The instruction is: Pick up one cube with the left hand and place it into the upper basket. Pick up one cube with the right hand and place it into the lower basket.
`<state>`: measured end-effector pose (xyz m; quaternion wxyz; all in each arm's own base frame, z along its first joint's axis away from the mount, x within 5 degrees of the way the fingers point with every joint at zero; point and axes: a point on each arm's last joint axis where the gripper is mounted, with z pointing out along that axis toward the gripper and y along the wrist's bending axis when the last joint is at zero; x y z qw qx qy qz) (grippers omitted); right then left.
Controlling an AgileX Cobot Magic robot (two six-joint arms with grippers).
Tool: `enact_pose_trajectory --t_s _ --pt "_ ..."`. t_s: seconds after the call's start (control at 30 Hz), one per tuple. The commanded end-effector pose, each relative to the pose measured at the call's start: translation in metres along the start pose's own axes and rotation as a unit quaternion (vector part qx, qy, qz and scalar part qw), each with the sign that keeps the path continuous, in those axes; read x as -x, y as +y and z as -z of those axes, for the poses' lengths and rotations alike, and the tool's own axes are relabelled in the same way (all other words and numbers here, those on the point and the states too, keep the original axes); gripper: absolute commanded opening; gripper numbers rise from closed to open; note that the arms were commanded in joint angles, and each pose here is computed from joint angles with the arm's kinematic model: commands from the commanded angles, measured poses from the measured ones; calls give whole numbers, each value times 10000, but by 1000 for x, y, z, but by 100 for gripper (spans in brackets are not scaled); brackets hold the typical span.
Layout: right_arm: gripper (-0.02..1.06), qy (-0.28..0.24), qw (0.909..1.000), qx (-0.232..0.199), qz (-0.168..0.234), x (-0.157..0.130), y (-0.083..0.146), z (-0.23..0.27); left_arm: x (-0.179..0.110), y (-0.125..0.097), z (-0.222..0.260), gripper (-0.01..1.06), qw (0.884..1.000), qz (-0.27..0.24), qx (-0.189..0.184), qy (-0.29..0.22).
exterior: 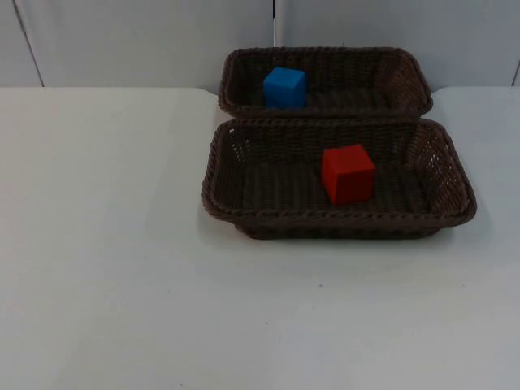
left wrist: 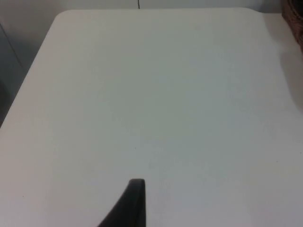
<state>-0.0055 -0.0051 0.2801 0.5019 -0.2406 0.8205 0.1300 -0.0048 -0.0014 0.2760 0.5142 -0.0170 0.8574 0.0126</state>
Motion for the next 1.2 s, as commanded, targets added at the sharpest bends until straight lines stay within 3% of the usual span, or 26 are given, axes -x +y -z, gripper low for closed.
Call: enact_pose_trajectory --t_s 0.0,0.27,0.6,0.97,1.17 --pt "105 -32 10000 7 8 0 0 0 -1 0 -1 105 10000 -20 19 17" --pt "105 -29 10000 -73 -34 0 0 0 -1 0 -1 105 10000 -20 19 17" --pt "105 -3 9949 -893 -458 0 1 0 -1 0 -1 105 10000 -20 19 17" --pt "105 26 9801 -1765 -910 0 3 0 -1 0 -1 105 10000 -20 19 17" --pt "105 42 9671 -2261 -1167 0 4 0 -1 0 -1 105 10000 -20 19 17"
